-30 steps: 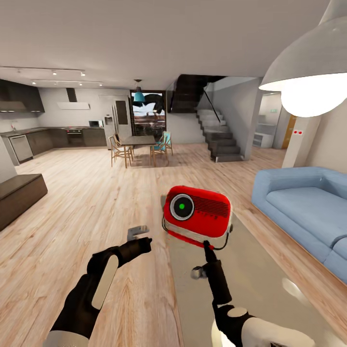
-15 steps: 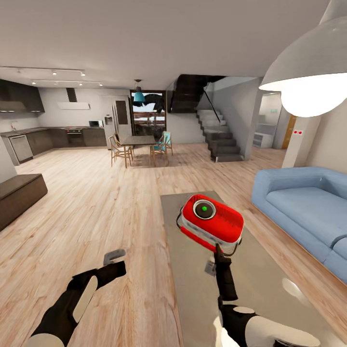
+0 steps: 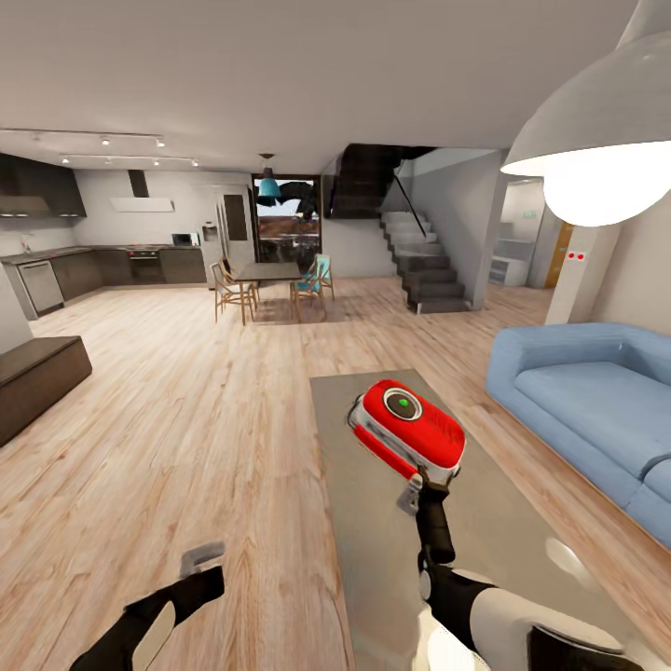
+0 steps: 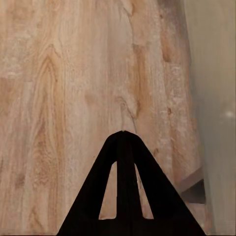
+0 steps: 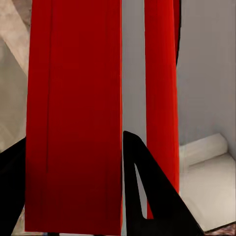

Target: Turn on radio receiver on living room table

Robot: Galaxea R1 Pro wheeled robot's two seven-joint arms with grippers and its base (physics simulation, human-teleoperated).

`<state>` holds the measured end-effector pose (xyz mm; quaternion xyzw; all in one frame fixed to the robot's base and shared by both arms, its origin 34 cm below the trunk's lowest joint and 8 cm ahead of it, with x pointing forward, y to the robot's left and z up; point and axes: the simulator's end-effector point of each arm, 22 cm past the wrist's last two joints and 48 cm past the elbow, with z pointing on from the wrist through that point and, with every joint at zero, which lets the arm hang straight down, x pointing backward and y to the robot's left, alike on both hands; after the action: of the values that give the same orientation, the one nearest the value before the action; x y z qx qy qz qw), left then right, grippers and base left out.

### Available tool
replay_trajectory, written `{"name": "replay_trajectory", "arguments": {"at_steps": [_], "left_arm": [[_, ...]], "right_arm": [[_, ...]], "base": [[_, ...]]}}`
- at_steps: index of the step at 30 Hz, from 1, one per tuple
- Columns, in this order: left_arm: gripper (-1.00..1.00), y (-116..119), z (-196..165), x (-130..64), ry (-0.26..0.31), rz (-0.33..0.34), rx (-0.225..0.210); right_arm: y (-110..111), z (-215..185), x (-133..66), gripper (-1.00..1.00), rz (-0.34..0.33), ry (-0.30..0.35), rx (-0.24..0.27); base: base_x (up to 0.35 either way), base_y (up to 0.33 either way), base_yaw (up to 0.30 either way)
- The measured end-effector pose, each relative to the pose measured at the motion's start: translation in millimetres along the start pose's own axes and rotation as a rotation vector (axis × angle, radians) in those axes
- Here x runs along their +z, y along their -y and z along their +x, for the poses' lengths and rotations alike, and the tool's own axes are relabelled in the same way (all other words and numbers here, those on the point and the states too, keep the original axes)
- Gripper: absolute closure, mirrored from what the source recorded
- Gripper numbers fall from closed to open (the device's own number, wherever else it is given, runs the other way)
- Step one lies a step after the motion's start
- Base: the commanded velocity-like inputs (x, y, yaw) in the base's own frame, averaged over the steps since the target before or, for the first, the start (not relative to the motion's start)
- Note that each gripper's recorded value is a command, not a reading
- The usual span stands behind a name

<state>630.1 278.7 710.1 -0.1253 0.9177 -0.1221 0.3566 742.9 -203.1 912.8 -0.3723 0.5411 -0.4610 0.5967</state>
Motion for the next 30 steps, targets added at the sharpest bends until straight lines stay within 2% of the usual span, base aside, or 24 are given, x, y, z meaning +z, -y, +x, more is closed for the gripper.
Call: {"name": "replay_trajectory", "arguments": {"at_steps": [2, 3, 5, 9, 10, 13, 16, 19, 21, 23, 26, 30], "left_arm": [[1.00, -14, 20, 1.6, -0.009, -0.027, -0.005], [1.00, -17, 25, 1.7, -0.011, -0.034, -0.006], [1.00, -28, 38, 1.3, -0.017, -0.054, -0.008], [1.00, -35, 48, 0.7, -0.015, -0.069, -0.010], [1.00, -35, 49, 0.7, -0.015, -0.070, -0.010], [1.00, -36, 51, 0.6, -0.015, -0.072, -0.011], [1.00, -38, 53, 0.4, -0.018, -0.075, -0.013], [1.00, -42, 58, -0.3, -0.017, -0.083, -0.013], [1.00, -44, 59, -0.7, -0.009, -0.087, -0.012], [1.00, -45, 60, -0.9, -0.004, -0.091, -0.012], [1.00, -47, 61, -1.4, -0.002, -0.095, -0.011], [1.00, -47, 62, -1.3, -0.002, -0.095, -0.011]], "right_arm": [[0, 7, 7.7, 1.00, -0.019, -0.055, 0.078], [1, 8, 9.8, 1.00, -0.023, -0.067, 0.103], [-1, 6, 18.4, 1.00, -0.059, -0.084, 0.191], [8, 4, 45.9, 1.00, -0.154, -0.126, 0.463], [10, 3, 49.8, 1.00, -0.171, -0.129, 0.500], [13, 2, 65.3, 1.00, -0.278, -0.143, 0.679], [11, 10, 69.6, 1.00, -0.339, -0.184, 0.771], [-2, 21, 65.5, 1.00, -0.423, -0.246, 0.821], [-8, 20, 62.2, 1.00, -0.477, -0.258, 0.846], [-22, 19, 53.9, 1.00, -0.566, -0.282, 0.888], [-43, 27, 34.1, 1.00, -0.720, -0.373, 0.966], [-51, 34, 20.3, 1.00, -0.807, -0.453, 1.026]], "base": [[0.000, 0.000, 0.000], [0.000, 0.000, 0.000], [0.000, 0.000, 0.000], [0.000, 0.000, 0.000], [0.000, 0.000, 0.000], [0.000, 0.000, 0.000], [0.000, 0.000, 0.000], [0.000, 0.000, 0.000], [0.000, 0.000, 0.000], [0.000, 0.000, 0.000], [0.000, 0.000, 0.000], [0.000, 0.000, 0.000]]}}
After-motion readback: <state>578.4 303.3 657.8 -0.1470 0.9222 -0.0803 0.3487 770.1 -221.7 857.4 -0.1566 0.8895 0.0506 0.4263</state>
